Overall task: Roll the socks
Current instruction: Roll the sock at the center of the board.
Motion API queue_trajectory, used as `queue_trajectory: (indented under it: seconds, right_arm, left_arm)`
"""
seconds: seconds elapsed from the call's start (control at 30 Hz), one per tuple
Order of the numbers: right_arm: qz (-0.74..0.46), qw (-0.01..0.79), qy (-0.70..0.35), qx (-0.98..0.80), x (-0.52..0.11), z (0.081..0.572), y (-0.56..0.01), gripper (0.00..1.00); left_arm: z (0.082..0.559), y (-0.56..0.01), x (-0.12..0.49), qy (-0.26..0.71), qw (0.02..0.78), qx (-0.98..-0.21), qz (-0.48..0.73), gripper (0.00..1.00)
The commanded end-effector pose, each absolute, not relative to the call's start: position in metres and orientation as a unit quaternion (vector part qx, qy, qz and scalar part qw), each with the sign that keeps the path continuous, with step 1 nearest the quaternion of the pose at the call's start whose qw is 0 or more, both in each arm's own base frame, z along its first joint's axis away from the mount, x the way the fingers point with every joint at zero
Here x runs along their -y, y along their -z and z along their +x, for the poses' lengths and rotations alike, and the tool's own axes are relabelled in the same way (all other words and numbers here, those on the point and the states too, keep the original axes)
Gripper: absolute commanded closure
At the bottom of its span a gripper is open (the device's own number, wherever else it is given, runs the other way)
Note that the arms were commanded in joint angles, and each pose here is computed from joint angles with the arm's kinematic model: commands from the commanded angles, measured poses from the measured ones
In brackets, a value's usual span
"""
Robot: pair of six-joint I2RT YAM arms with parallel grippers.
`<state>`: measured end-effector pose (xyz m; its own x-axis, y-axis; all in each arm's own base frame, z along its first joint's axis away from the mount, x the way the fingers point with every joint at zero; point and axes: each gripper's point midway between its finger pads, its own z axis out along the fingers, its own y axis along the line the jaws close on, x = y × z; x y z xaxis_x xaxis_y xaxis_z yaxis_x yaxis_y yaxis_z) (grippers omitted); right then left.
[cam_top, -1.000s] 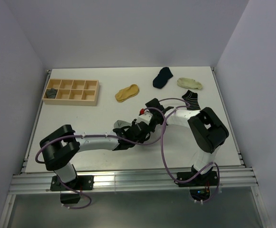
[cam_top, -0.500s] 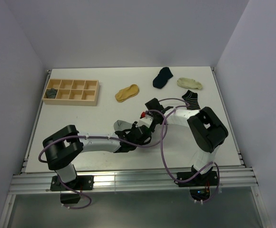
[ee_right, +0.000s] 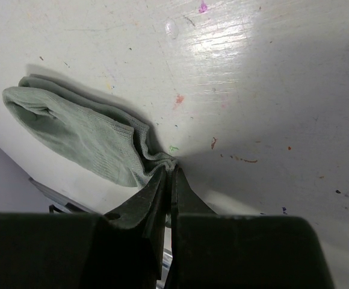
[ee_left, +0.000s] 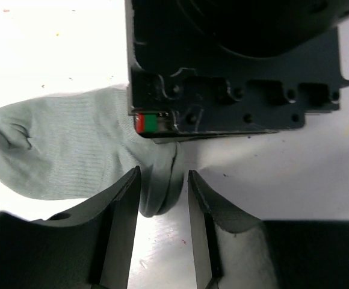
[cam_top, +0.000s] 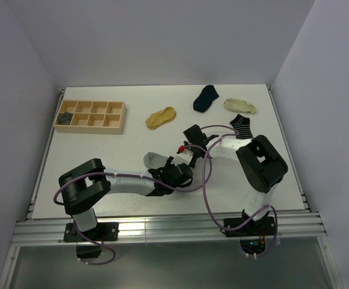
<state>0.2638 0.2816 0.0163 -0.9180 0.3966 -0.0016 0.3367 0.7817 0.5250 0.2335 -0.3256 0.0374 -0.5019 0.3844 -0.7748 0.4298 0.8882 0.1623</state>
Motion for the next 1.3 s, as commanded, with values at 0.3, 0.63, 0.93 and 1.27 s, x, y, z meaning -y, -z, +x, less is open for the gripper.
queue_trajectory:
  seconds: [0.3,0.63,0.93,1.27]
  right_arm:
    - [0.197,0.054,-0.273,-0.94,-0.284,0.271,-0.019,1.0]
    - [0.195,0.058,-0.273,-0.94,-0.283,0.272,-0.02,1.0]
    - [0.19,0.083,-0.279,-0.938,-0.277,0.278,-0.029,0.92]
    - [0.176,0.142,-0.3,-0.927,-0.273,0.291,-0.055,0.59]
  left_arm:
    - [0.234,-0.033,0.325,0.013,0.444,-0.864,0.239,0.6]
    - [0.229,-0.027,0.326,0.018,0.435,-0.869,0.235,0.96]
    - [0.225,-0.042,0.334,0.159,0.389,-0.887,0.191,1.0]
    - [0.231,-0.043,0.326,0.309,0.306,-0.891,0.128,1.0]
